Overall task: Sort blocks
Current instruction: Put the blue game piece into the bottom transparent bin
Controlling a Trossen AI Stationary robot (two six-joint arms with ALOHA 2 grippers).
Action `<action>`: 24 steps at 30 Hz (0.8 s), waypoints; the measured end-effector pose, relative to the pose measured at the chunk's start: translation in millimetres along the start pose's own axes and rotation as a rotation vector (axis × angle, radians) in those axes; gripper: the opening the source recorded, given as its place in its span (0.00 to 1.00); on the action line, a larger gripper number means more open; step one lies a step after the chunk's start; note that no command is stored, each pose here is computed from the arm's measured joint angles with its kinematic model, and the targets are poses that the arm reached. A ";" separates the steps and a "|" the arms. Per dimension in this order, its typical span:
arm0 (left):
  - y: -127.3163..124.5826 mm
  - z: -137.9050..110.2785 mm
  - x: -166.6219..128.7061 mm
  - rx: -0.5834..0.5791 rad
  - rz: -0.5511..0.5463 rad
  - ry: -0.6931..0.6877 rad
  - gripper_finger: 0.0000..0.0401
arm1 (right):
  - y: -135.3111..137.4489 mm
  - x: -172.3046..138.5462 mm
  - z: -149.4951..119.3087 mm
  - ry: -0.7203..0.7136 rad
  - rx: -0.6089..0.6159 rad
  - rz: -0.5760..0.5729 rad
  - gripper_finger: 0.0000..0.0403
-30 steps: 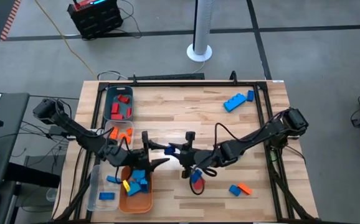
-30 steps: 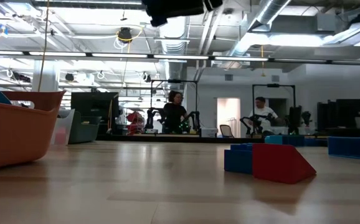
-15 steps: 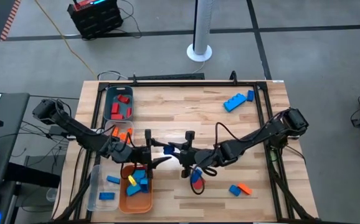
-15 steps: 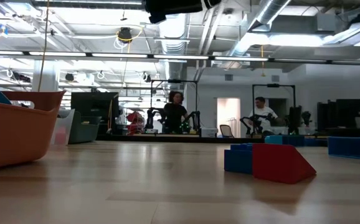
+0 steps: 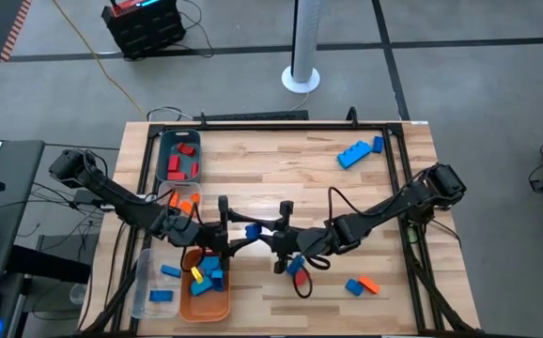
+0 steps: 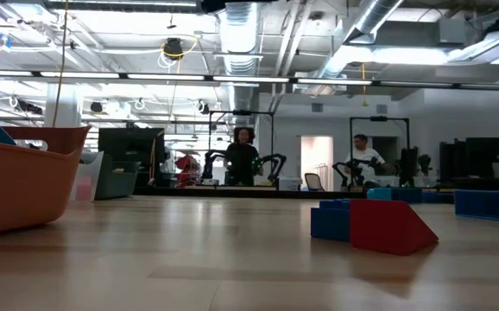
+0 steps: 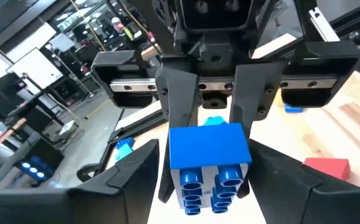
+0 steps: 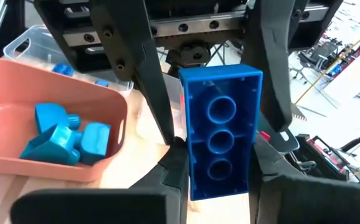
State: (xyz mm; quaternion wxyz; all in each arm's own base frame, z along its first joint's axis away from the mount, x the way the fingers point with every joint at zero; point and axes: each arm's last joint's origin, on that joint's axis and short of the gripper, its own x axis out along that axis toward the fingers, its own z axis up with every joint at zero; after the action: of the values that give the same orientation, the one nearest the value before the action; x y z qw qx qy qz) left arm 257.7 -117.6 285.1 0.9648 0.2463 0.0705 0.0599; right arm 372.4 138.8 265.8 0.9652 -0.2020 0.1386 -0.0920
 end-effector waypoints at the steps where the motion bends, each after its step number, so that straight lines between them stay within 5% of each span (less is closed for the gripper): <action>1: 0.0 0.0 0.0 0.007 0.001 0.000 0.54 | -0.1 0.0 0.1 -0.001 0.001 0.000 0.20; 9: 0.0 0.2 0.0 0.015 -0.001 -0.002 0.34 | -0.9 0.6 -0.2 0.000 0.021 -0.002 0.28; 18: 1.8 -1.6 1.1 -0.021 0.030 0.026 0.33 | -0.3 -0.5 -3.0 0.035 0.016 -0.004 0.54; 24: 6.8 22.8 -21.3 -0.134 -0.037 0.092 0.33 | -3.1 -11.1 -12.6 0.177 0.034 0.008 0.60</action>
State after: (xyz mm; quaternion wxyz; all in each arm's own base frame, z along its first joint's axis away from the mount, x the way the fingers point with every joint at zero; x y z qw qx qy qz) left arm 240.1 -125.6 310.5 0.9757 0.1770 0.1152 0.0581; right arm 357.7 134.1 258.5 0.9527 -0.1762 0.2228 -0.1081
